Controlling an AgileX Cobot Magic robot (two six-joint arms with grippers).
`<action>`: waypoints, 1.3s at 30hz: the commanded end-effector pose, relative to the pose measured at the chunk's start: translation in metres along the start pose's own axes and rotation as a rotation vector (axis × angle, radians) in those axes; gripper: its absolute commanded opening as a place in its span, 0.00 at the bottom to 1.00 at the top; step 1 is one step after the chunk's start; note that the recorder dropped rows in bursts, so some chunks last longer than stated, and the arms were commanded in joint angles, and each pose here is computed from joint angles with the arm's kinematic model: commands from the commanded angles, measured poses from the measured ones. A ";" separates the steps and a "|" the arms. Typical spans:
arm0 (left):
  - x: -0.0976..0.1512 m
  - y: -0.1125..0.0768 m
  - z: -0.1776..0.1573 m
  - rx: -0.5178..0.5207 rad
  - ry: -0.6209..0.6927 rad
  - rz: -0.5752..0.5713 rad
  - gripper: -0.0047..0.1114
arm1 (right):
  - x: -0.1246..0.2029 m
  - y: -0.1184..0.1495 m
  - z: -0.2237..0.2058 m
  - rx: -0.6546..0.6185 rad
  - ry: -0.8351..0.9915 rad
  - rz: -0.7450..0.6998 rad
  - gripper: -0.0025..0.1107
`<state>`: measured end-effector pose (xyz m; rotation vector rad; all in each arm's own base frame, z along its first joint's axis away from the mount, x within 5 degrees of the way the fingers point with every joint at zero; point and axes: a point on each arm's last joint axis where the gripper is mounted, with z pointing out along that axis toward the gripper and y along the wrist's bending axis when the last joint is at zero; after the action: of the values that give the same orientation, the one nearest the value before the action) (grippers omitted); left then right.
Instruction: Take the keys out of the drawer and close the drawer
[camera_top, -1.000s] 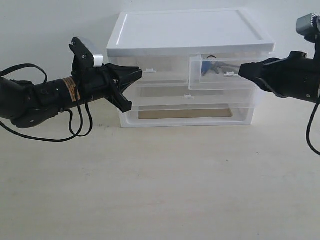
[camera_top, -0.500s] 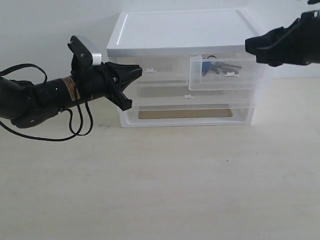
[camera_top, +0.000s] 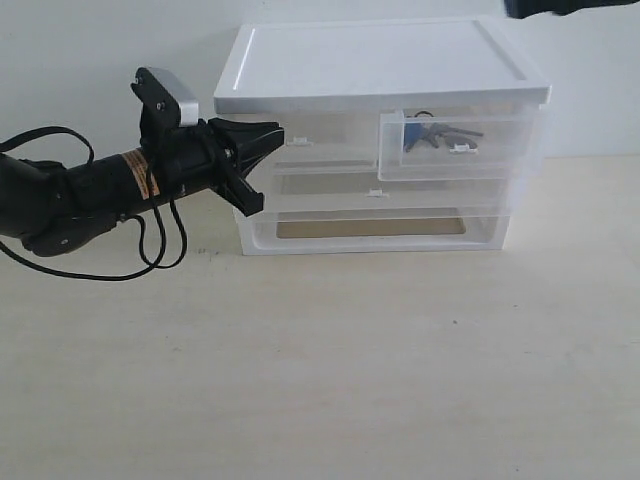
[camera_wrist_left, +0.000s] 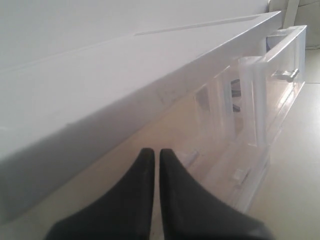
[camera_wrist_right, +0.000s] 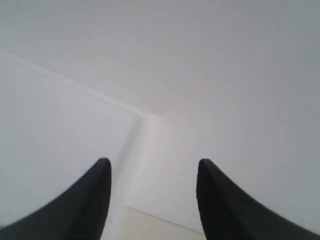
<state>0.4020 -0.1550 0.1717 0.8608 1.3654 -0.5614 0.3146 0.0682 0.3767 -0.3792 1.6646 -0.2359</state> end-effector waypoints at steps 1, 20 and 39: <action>-0.002 0.005 0.001 -0.033 -0.021 -0.030 0.08 | 0.007 -0.030 -0.007 0.310 0.243 -0.036 0.44; -0.001 0.005 0.001 -0.028 -0.008 -0.025 0.08 | 0.003 0.032 0.041 -0.766 0.444 -0.645 0.44; -0.001 0.005 0.001 -0.029 -0.006 -0.025 0.08 | 0.058 0.059 0.101 -0.769 0.468 -0.748 0.44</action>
<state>0.4026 -0.1552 0.1728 0.8556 1.3641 -0.5672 0.3996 0.1088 0.2875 -1.6448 1.9819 -0.2046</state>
